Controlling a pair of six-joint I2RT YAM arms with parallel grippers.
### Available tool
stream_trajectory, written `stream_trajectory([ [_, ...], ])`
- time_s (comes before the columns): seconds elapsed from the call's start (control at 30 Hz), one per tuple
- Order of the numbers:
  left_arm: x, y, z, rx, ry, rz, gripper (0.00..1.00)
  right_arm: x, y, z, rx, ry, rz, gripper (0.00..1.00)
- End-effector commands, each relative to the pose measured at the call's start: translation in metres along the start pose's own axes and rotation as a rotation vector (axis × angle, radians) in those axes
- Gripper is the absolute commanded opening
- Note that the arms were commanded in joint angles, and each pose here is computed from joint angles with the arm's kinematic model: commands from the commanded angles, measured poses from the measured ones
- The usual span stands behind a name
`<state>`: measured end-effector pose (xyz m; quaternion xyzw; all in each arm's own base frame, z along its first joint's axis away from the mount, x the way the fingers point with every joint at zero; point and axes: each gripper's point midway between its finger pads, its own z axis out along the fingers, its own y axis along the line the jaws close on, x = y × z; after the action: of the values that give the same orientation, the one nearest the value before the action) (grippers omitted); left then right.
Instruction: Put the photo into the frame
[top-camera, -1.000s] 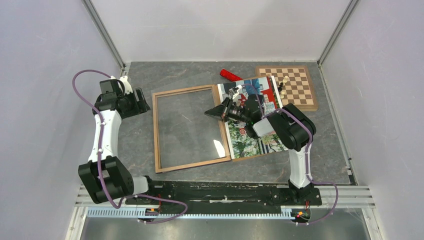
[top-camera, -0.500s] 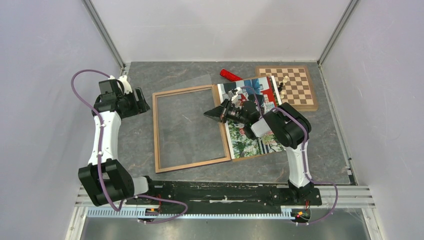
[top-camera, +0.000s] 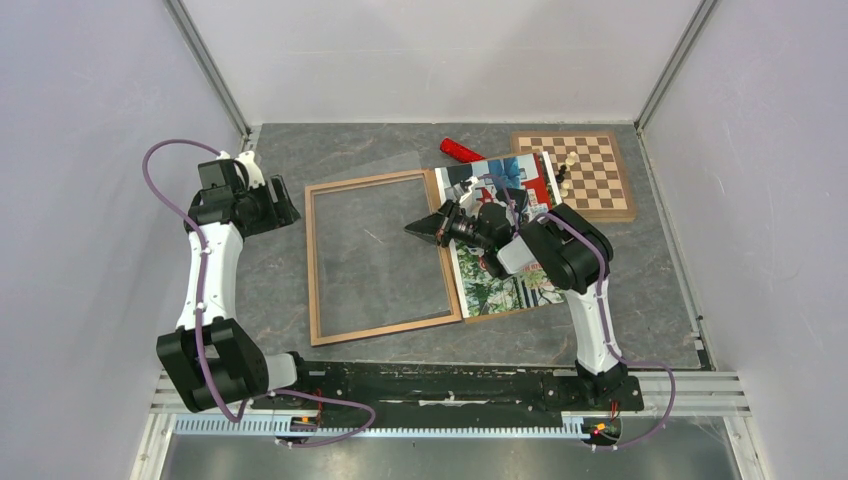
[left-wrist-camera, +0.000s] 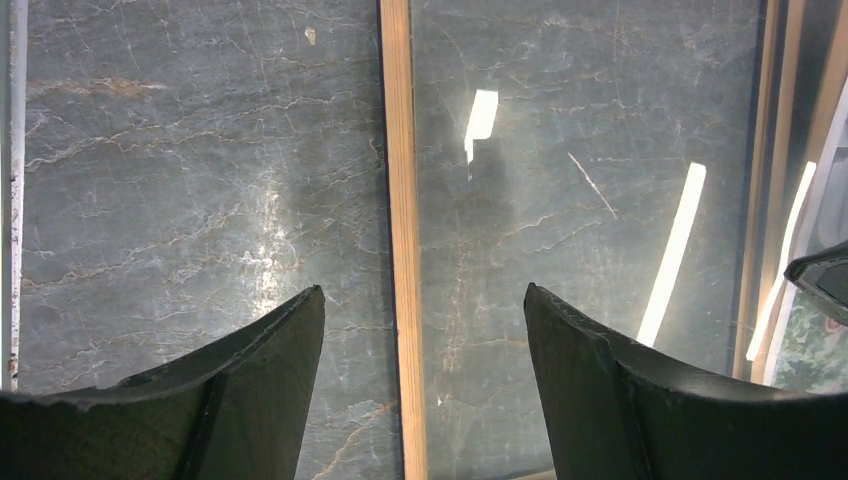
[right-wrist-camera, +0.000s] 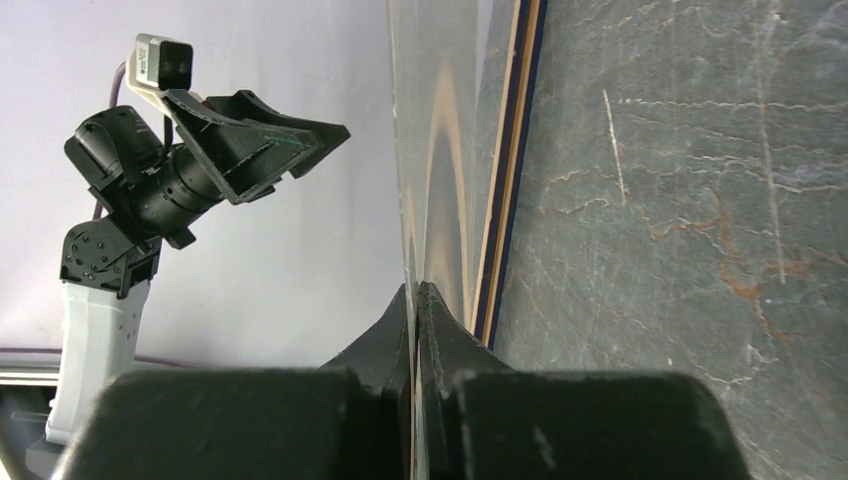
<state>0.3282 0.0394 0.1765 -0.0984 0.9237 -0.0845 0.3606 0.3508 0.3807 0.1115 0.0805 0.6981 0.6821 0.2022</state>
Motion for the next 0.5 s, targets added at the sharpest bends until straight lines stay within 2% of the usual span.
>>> stream_trajectory([
  [0.0, -0.012, -0.002, -0.005, 0.012, -0.053, 0.029, 0.79, -0.009, 0.014, 0.007, -0.057, -0.034, -0.032, 0.0],
  [0.47, -0.012, -0.003, -0.004, 0.016, -0.056, 0.029, 0.79, -0.011, 0.003, 0.01, -0.048, -0.042, -0.029, 0.0],
])
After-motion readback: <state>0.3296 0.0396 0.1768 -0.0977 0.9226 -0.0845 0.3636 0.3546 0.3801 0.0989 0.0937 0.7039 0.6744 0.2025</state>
